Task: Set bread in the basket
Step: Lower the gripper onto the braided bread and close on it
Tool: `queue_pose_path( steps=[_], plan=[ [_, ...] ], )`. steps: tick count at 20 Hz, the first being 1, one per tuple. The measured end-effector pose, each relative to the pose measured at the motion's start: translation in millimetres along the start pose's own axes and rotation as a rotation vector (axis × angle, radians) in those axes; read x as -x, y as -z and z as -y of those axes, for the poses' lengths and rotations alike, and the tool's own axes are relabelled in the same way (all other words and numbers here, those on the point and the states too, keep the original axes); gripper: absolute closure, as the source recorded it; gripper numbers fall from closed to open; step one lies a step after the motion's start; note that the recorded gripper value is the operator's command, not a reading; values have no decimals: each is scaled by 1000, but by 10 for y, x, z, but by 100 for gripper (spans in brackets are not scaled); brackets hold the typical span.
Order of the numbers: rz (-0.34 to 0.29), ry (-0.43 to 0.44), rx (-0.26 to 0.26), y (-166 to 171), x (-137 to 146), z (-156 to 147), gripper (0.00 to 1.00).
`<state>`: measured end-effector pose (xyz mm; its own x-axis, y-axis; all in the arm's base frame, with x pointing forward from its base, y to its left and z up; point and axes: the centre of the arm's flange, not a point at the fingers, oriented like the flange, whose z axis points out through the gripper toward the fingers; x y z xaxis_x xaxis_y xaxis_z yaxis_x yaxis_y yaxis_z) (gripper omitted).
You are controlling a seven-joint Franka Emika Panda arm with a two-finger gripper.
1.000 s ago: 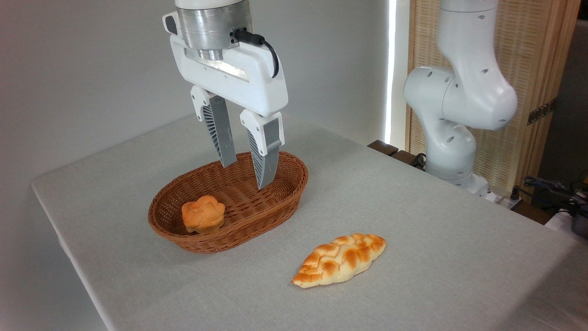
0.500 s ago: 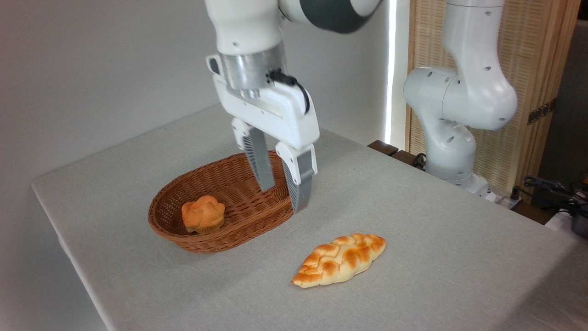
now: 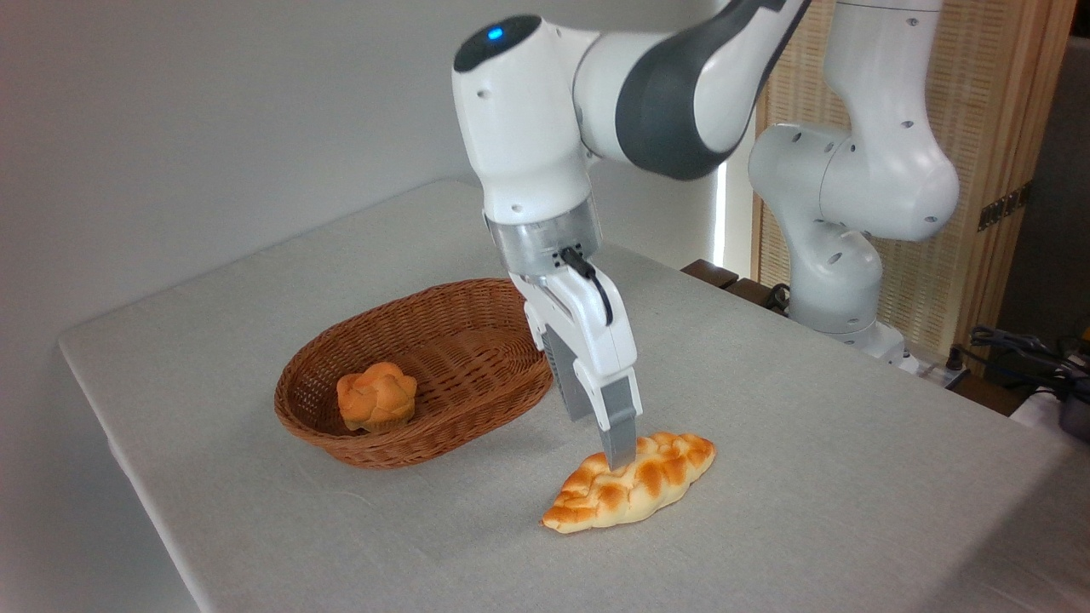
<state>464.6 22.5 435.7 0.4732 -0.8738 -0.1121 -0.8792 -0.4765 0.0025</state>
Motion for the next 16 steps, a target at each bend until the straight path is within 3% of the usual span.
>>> queue_pose_path(
  steps=[4, 9, 13, 14, 16],
  plan=[
    [59, -31, -22, -124, 56, -4, 0],
    [61, -43, -27, -277, 31, -3, 1],
    [54, -50, -37, -392, 20, -20, 54],
    [53, -50, -39, -399, 20, -22, 60],
    [52, -49, -39, -399, 26, -19, 61]
  ],
)
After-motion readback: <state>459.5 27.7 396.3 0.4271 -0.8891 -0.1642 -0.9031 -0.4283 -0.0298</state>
